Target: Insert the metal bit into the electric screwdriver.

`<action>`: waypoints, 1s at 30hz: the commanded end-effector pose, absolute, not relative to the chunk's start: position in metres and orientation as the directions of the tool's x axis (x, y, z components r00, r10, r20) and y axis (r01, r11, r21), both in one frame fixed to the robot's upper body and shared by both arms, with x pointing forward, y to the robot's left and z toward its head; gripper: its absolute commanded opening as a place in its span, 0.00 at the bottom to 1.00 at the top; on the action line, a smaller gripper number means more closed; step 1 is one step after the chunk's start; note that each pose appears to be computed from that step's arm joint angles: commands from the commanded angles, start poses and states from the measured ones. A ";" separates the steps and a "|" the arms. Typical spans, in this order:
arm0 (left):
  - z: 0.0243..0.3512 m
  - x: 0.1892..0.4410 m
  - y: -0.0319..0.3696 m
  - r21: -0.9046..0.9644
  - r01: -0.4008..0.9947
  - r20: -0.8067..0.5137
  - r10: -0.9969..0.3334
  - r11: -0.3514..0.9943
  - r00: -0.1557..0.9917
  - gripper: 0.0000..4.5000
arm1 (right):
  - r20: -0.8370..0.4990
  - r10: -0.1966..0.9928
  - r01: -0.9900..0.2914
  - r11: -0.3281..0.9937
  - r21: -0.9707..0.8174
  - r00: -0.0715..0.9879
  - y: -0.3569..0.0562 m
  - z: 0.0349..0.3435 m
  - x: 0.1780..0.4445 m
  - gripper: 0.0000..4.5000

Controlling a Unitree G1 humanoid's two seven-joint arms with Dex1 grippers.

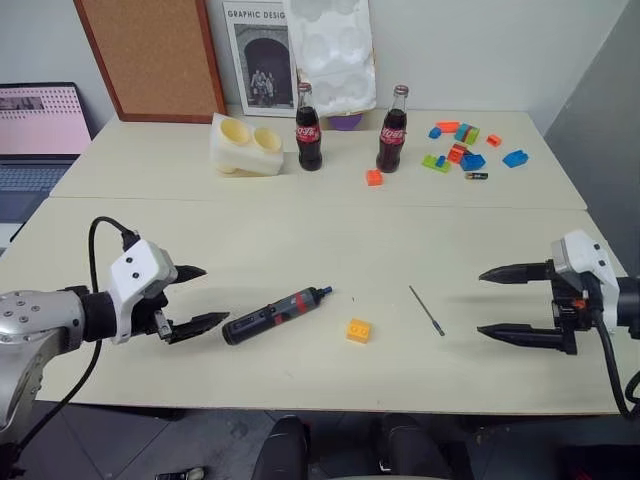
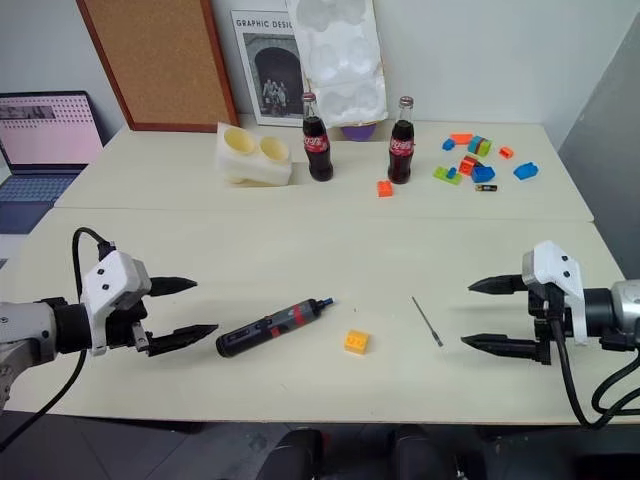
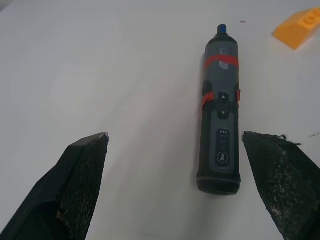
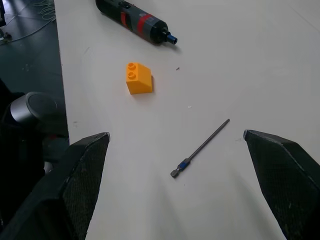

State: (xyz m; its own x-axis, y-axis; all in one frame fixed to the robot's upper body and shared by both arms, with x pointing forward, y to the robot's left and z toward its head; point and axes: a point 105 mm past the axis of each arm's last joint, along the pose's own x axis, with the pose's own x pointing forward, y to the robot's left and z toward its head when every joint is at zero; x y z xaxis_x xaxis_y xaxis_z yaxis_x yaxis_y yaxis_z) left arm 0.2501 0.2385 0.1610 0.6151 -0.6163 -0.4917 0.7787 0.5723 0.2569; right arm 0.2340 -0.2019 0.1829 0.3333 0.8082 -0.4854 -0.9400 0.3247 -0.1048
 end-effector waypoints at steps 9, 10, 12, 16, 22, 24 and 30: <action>0.177 0.245 0.232 0.291 0.795 -0.480 -0.637 0.532 0.603 0.99 | -0.502 0.816 -0.957 0.261 -0.123 0.287 -0.199 0.187 0.234 1.00; 0.183 0.249 0.232 0.271 0.779 -0.440 -0.647 0.566 0.623 0.99 | -0.501 0.816 -0.957 0.263 -0.124 0.289 -0.199 0.187 0.235 1.00; 0.188 0.250 0.230 0.259 0.781 -0.418 -0.663 0.568 0.621 0.99 | -0.496 0.820 -0.958 0.259 -0.126 0.287 -0.198 0.187 0.236 1.00; 0.189 0.247 0.226 0.294 0.803 -0.447 -0.668 0.518 0.595 0.99 | -0.495 0.825 -0.962 0.239 -0.131 0.273 -0.195 0.187 0.238 1.00; 0.185 0.243 0.217 0.291 0.839 -0.475 -0.692 0.460 0.544 0.99 | -0.473 0.842 -0.966 0.213 -0.147 0.258 -0.188 0.190 0.237 1.00; 0.189 0.244 0.212 0.294 0.846 -0.463 -0.708 0.445 0.533 0.99 | -0.455 0.854 -0.967 0.209 -0.146 0.254 -0.183 0.192 0.238 1.00; 0.189 0.240 0.196 0.322 0.879 -0.467 -0.749 0.351 0.470 0.99 | -0.452 0.869 -0.979 0.164 -0.122 0.202 -0.158 0.180 0.235 1.00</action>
